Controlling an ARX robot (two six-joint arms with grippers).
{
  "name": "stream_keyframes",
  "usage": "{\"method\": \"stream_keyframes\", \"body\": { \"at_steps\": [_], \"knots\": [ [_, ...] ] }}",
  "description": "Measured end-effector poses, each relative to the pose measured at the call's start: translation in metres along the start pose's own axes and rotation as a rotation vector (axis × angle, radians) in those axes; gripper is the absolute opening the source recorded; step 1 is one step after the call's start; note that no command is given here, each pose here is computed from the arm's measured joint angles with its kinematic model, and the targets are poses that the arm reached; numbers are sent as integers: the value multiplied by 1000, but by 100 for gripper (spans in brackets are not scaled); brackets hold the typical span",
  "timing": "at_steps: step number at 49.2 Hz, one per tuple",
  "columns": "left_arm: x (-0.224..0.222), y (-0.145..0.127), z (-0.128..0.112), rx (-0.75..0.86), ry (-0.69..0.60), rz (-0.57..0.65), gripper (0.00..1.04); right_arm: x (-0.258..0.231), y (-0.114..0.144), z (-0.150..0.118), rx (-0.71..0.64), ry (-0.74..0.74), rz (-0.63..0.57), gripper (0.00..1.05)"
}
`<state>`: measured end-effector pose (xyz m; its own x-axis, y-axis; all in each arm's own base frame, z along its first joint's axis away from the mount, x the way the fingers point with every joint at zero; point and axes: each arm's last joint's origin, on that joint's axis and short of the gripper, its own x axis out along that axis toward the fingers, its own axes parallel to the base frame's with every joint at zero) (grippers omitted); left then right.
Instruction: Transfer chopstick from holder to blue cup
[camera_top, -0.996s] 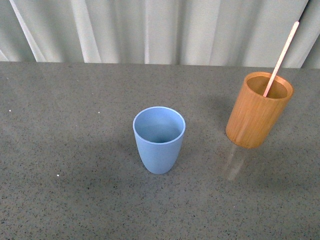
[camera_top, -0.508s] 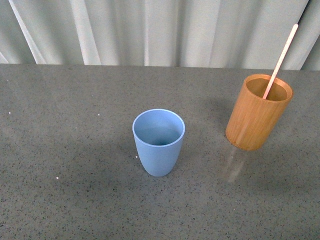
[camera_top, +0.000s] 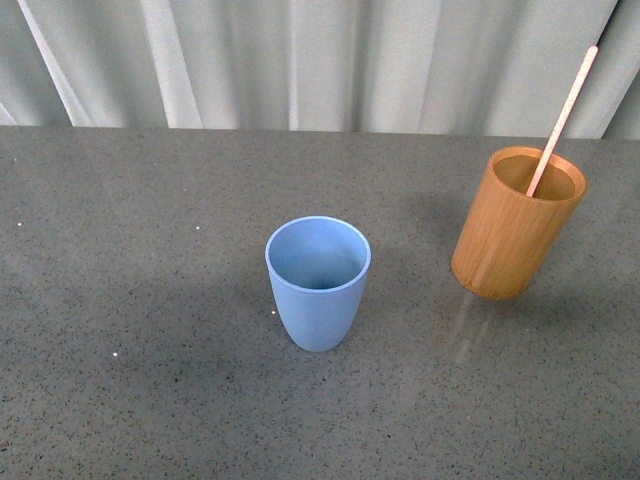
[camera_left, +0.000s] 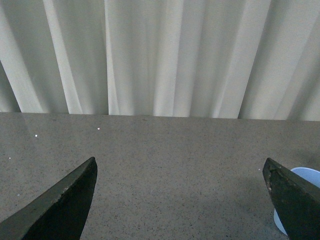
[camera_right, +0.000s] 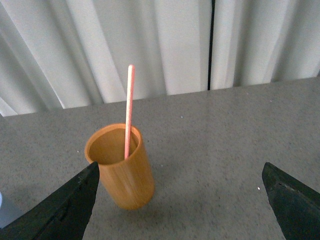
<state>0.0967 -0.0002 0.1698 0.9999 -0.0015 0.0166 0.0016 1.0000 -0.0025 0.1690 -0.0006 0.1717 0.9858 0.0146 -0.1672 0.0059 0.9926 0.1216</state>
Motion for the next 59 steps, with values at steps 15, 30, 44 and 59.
{"method": "stream_keyframes", "body": {
  "at_steps": [15, 30, 44, 59],
  "knots": [
    [0, 0, 0, 0, 0, 0, 98, 77, 3, -9, -34, 11, 0, 95],
    [0, 0, 0, 0, 0, 0, 98, 122, 1, -8, -46, 28, -48, 95],
    [0, 0, 0, 0, 0, 0, 98, 163, 1, -10, -45, 64, -53, 95],
    [0, 0, 0, 0, 0, 0, 98, 193, 28, 4, -56, 52, 20, 95]
  ]
}}
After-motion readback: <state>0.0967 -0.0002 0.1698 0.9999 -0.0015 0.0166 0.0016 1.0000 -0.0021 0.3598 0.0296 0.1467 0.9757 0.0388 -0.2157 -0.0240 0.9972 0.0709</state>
